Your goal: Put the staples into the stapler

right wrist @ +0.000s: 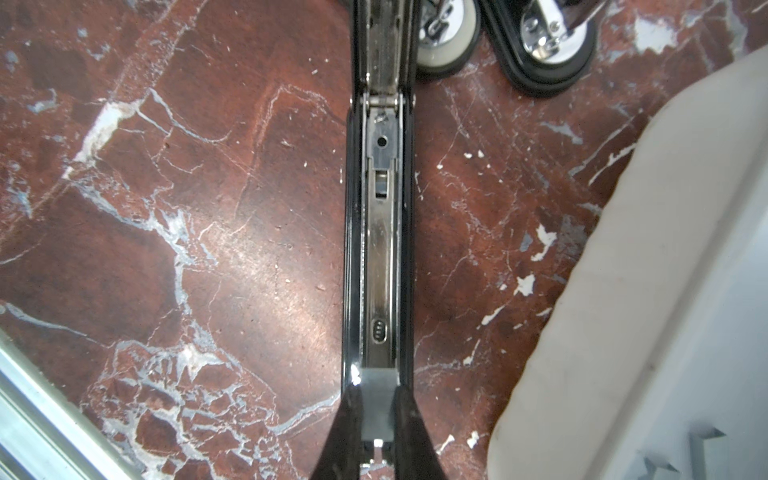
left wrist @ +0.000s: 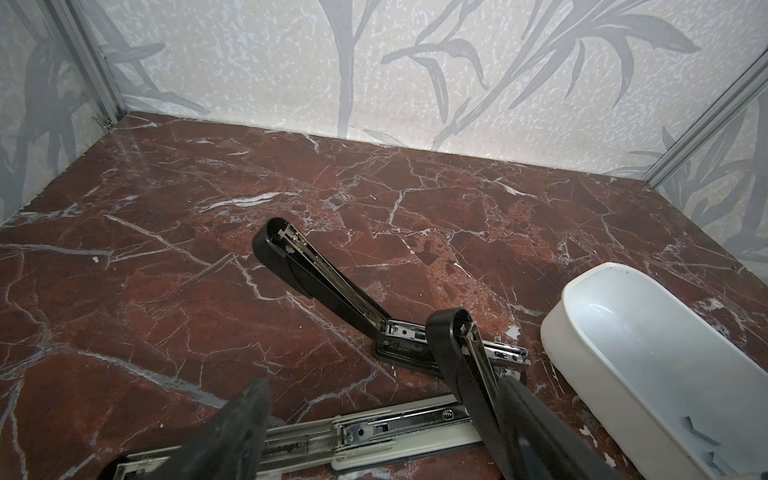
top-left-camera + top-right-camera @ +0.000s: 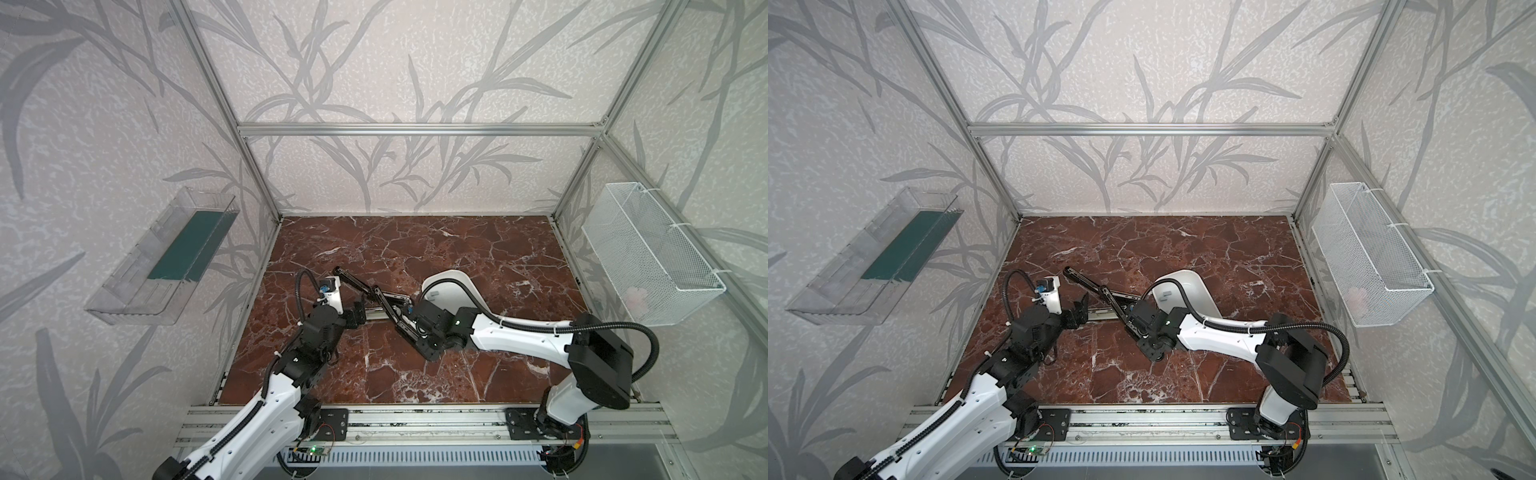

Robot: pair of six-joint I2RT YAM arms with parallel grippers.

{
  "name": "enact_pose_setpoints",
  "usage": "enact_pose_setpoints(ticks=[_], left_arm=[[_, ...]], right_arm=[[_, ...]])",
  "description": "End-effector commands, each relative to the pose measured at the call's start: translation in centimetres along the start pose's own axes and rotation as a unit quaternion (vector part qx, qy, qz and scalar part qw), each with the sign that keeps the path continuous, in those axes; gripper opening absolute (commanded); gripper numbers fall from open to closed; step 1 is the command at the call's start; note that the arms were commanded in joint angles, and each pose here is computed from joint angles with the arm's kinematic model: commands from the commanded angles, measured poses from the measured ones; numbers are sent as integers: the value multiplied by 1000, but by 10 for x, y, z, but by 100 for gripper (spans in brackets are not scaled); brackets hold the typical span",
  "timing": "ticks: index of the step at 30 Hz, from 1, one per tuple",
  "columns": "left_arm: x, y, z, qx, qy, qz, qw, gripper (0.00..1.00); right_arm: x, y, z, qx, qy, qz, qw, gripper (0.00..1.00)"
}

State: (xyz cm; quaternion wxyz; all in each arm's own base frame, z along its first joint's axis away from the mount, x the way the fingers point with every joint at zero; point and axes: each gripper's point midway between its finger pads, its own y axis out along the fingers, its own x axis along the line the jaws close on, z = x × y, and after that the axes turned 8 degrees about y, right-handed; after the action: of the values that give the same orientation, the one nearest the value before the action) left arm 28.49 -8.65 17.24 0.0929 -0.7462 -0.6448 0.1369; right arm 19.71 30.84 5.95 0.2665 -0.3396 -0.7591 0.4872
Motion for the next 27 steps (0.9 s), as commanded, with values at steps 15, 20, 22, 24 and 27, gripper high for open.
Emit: enact_pose_setpoints(ticks=[15, 20, 22, 24, 27], left_arm=[[6, 0, 2, -4, -1, -13, 1000, 86], [6, 0, 2, -3, 0, -13, 1000, 86], [6, 0, 3, -2, 0, -14, 1000, 86], [6, 0, 2, -3, 0, -14, 1000, 86], [7, 0, 3, -2, 0, -15, 1000, 86]], right_arm=[[-1, 8, 8, 16, -2, -1, 1000, 0], [-1, 10, 10, 19, -2, -2, 1000, 0], [-1, 11, 11, 20, -2, -1, 1000, 0], [0, 11, 11, 22, -3, -3, 1000, 0], [0, 12, 11, 23, -2, -6, 1000, 0]])
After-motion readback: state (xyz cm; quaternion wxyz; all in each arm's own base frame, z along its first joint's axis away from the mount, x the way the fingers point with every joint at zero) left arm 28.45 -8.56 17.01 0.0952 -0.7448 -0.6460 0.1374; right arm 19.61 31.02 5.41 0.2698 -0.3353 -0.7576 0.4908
